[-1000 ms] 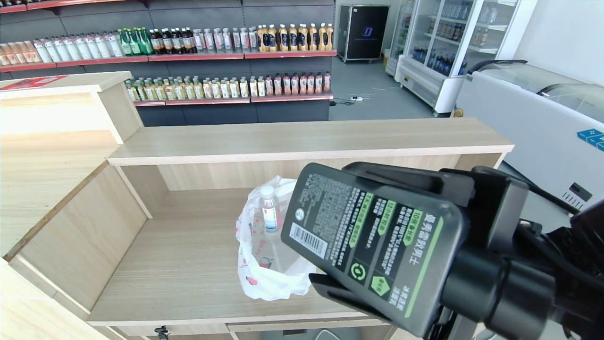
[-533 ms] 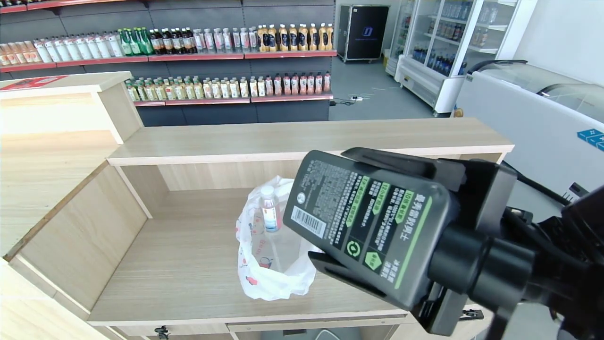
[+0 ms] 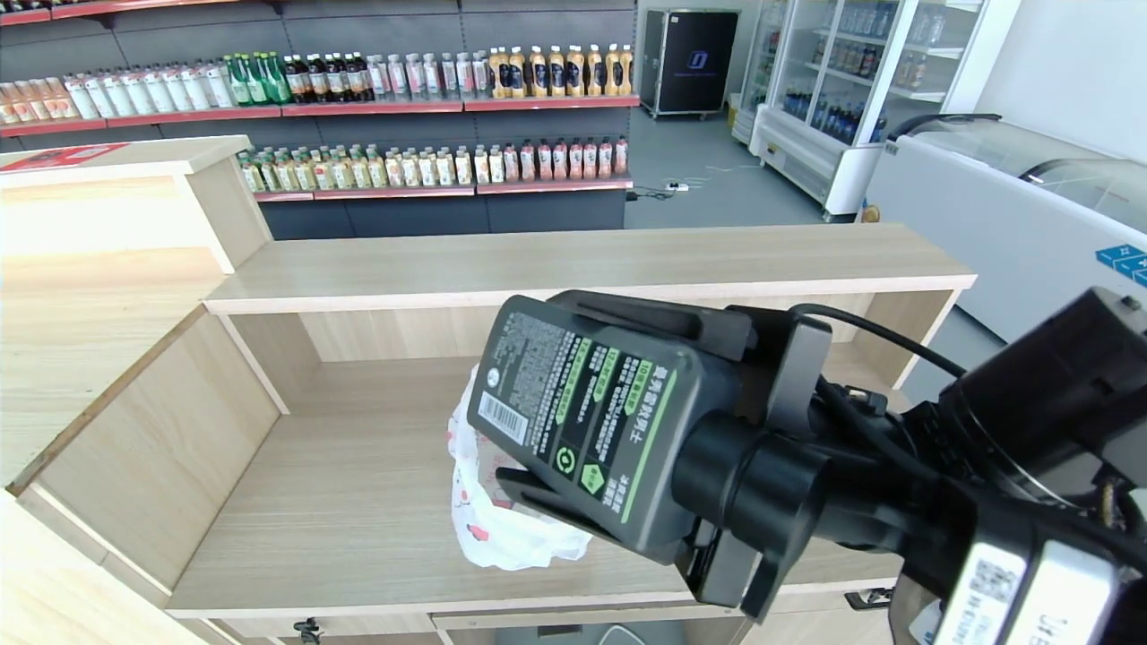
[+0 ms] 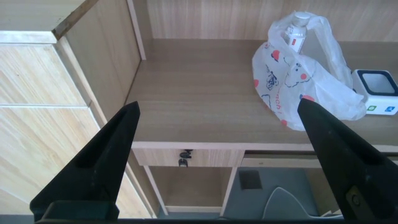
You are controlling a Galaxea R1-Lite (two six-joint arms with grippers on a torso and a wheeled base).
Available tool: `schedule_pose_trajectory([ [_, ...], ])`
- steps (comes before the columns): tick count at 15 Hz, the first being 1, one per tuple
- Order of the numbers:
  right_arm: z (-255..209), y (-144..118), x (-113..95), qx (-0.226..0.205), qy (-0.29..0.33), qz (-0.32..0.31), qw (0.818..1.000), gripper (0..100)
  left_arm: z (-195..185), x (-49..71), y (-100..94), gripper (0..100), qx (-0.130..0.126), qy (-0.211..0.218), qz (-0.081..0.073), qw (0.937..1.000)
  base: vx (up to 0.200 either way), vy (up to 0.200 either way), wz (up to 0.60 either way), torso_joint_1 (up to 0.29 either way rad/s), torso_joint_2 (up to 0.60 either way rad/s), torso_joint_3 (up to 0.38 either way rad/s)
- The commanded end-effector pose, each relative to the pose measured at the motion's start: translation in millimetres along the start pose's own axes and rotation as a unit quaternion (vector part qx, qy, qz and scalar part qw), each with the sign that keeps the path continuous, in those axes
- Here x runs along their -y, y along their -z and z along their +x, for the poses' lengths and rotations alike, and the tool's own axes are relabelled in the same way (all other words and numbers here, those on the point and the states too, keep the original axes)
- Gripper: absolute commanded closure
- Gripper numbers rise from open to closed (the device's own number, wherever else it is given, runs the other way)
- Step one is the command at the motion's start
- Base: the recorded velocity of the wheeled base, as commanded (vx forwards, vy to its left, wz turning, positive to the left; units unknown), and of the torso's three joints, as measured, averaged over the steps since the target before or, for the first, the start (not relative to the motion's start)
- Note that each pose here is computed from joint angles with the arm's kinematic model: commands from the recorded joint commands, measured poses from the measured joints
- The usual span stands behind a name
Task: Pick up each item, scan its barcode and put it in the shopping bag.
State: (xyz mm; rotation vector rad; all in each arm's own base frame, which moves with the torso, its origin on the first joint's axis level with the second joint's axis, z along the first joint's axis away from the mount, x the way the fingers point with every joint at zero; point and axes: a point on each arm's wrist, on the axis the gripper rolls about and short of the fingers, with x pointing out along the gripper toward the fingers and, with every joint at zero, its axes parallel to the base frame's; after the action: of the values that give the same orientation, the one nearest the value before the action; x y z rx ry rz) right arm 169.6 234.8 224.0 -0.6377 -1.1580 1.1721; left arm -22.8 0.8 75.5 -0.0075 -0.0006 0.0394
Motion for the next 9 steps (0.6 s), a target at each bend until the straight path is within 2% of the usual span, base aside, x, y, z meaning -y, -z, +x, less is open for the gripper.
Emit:
schedule_pose_trajectory([
  [1, 2.3, 5.7, -5.2, -0.003, -0.006, 0.005, 1.000, 100, 0.0, 0.0, 0.0, 0, 0.000, 0.000, 0.000, 1.0000, 0.000, 0.000, 0.00, 0.000, 0.00, 0.000],
  [6, 7.3, 10.9, -4.6, -0.002, -0.003, 0.002, 1.000, 100, 0.0, 0.0, 0.0, 0, 0.000, 0.000, 0.000, 1.0000, 0.000, 0.000, 0.00, 0.000, 0.00, 0.000],
  [9, 24.6, 24.1, 1.3, 0.009, 0.012, -0.012, 1.000, 100, 0.0, 0.0, 0.0, 0, 0.000, 0.000, 0.000, 1.0000, 0.000, 0.000, 0.00, 0.000, 0.00, 0.000],
])
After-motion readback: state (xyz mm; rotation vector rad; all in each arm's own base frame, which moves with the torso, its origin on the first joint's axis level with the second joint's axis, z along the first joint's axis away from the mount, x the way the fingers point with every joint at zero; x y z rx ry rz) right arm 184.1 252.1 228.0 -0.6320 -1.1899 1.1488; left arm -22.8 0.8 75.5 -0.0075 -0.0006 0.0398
